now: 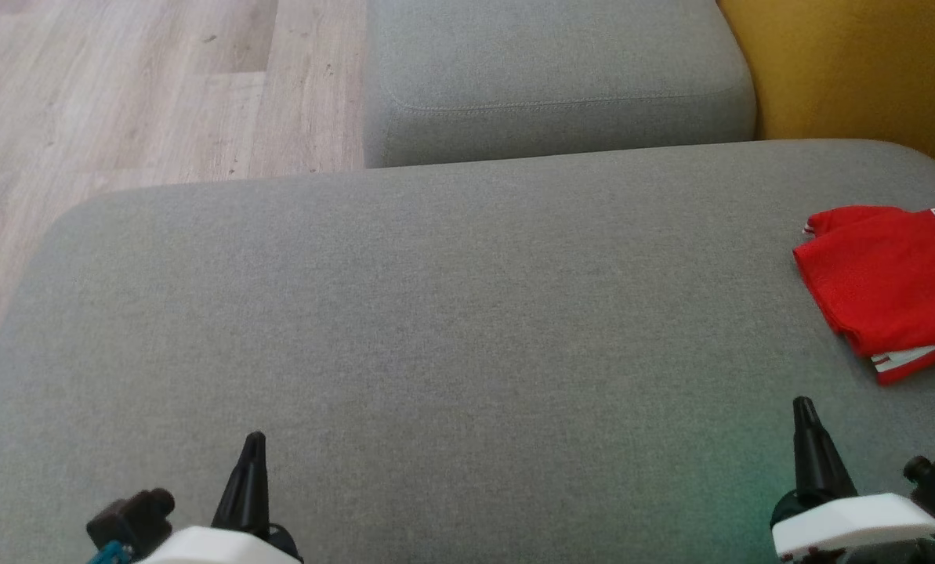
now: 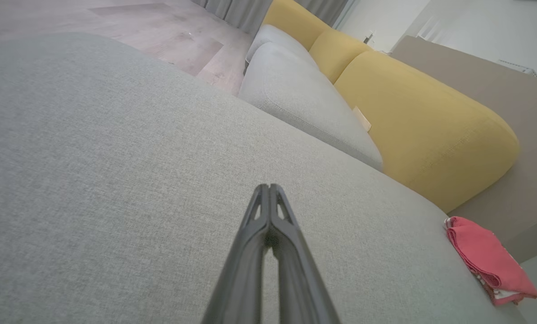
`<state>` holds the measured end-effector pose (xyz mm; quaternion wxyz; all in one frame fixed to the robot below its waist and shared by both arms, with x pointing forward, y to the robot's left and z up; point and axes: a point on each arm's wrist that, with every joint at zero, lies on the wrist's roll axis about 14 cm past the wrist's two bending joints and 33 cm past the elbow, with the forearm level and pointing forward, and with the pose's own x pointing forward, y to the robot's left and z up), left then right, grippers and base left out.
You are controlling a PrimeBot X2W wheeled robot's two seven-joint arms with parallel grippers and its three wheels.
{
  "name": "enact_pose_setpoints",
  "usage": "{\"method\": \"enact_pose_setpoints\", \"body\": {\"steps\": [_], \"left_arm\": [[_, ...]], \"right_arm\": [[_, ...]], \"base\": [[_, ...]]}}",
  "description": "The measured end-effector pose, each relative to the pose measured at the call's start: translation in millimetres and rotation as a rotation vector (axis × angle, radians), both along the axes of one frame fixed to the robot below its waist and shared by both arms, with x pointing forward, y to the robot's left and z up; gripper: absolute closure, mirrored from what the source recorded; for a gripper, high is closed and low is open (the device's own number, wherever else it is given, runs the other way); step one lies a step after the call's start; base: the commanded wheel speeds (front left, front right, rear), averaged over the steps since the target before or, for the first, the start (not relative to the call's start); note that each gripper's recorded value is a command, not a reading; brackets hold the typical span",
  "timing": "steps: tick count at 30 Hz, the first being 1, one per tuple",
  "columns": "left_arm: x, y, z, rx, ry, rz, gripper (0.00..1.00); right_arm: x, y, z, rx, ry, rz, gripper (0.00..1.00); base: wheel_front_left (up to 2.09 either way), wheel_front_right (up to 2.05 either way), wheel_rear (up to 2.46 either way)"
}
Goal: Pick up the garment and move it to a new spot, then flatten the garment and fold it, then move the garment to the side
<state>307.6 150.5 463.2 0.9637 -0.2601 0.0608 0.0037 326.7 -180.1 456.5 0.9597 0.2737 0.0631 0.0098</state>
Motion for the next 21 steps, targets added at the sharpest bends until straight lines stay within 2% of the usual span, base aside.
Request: {"method": "enact_pose_setpoints", "body": {"steps": [21], "left_arm": [[14.0,9.7,-4.1,-0.239,0.045,0.040,1.00]], "right_arm": [[9.8,-9.9,0.7,0.227,0.027,-0.068,1.00]], "base": [[0.00,0.00,0.00]]}}
